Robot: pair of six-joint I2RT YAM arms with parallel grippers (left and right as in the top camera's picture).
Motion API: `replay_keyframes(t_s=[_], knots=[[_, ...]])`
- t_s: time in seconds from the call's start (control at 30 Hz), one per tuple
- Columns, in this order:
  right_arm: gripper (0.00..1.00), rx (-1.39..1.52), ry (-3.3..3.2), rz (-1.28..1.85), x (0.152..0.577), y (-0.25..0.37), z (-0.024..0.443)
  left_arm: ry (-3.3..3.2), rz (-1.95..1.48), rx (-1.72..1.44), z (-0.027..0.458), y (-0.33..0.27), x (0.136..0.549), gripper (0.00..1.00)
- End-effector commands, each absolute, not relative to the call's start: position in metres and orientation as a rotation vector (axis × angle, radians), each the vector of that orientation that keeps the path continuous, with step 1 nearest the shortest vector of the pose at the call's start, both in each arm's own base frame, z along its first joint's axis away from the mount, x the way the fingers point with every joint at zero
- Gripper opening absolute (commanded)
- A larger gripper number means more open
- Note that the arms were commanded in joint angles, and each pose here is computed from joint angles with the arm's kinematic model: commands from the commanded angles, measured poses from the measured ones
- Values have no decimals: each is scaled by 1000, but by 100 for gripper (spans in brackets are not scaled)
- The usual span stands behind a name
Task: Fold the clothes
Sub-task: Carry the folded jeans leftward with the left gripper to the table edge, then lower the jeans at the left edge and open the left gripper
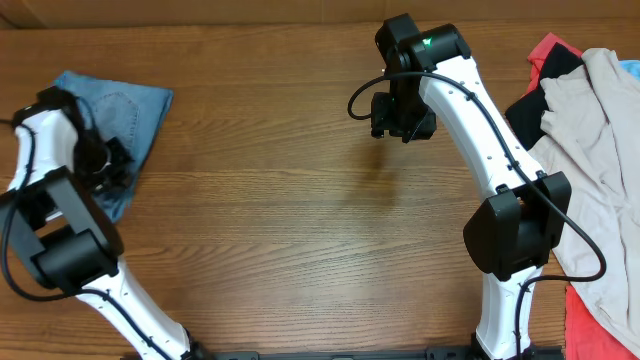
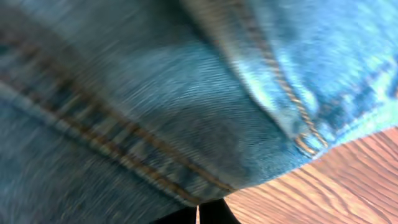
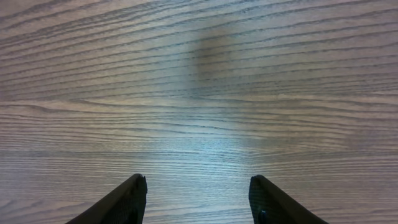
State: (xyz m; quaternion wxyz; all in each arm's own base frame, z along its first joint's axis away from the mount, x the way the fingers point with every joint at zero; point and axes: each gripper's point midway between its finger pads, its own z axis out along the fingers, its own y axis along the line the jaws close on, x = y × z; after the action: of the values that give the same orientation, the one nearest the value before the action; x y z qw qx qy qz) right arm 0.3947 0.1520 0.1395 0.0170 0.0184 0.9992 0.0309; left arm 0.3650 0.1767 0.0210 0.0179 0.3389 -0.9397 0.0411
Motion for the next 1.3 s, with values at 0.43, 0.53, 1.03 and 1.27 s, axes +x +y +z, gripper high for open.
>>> replay_keyframes(t_s=[0.43, 0.53, 1.03, 1.27], knots=[[57, 45, 3059, 112, 399, 154, 152, -3162, 129, 639, 18, 96, 428, 14], [57, 45, 3071, 106, 396, 153, 152, -3242, -18, 630, 20, 104, 445, 21], [57, 46, 3075, 104, 395, 153, 152, -3478, -171, 644, 33, 144, 496, 70], [57, 45, 3068, 108, 397, 153, 152, -3466, -175, 702, 32, 162, 491, 69]])
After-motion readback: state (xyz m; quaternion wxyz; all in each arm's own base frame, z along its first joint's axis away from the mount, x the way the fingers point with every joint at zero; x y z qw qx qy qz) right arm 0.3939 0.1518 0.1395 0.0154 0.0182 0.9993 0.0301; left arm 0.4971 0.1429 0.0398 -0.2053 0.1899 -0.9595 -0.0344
